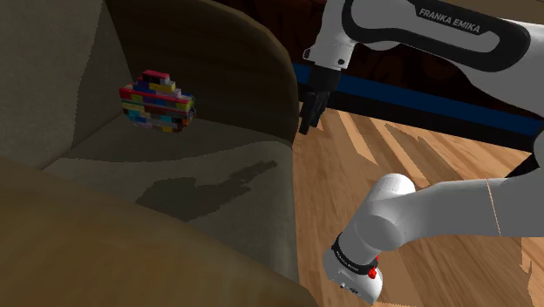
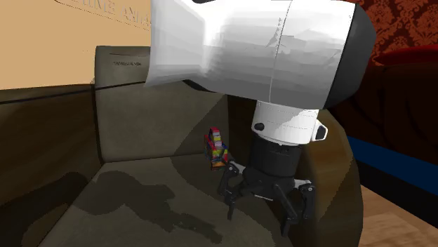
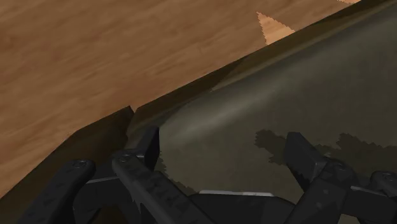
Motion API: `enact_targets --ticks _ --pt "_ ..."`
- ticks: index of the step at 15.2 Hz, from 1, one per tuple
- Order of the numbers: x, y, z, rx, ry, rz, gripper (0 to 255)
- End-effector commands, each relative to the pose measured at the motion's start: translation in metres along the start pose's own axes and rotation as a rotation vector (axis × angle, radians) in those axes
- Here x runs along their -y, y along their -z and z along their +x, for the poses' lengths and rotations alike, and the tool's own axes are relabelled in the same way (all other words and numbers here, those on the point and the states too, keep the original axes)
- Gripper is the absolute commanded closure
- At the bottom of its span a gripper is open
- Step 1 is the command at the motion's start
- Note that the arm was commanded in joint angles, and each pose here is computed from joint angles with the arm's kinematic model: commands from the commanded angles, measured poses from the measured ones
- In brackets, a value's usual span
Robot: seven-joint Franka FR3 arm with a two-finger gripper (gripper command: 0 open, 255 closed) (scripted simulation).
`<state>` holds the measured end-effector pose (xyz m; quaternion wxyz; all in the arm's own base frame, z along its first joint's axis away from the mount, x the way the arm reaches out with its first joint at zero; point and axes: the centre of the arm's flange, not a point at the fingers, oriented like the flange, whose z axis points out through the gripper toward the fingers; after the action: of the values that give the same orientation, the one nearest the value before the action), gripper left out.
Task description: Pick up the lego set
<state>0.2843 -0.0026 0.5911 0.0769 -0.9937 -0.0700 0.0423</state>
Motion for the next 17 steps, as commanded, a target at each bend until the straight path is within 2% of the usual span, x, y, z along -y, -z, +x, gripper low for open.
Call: enact_targets --ticks 1,17 --pt "0.000 0.000 0.000 0.000 0.000 0.000 0" --pt "0.098 0.024 0.193 0.026 -0.010 -0.046 0"
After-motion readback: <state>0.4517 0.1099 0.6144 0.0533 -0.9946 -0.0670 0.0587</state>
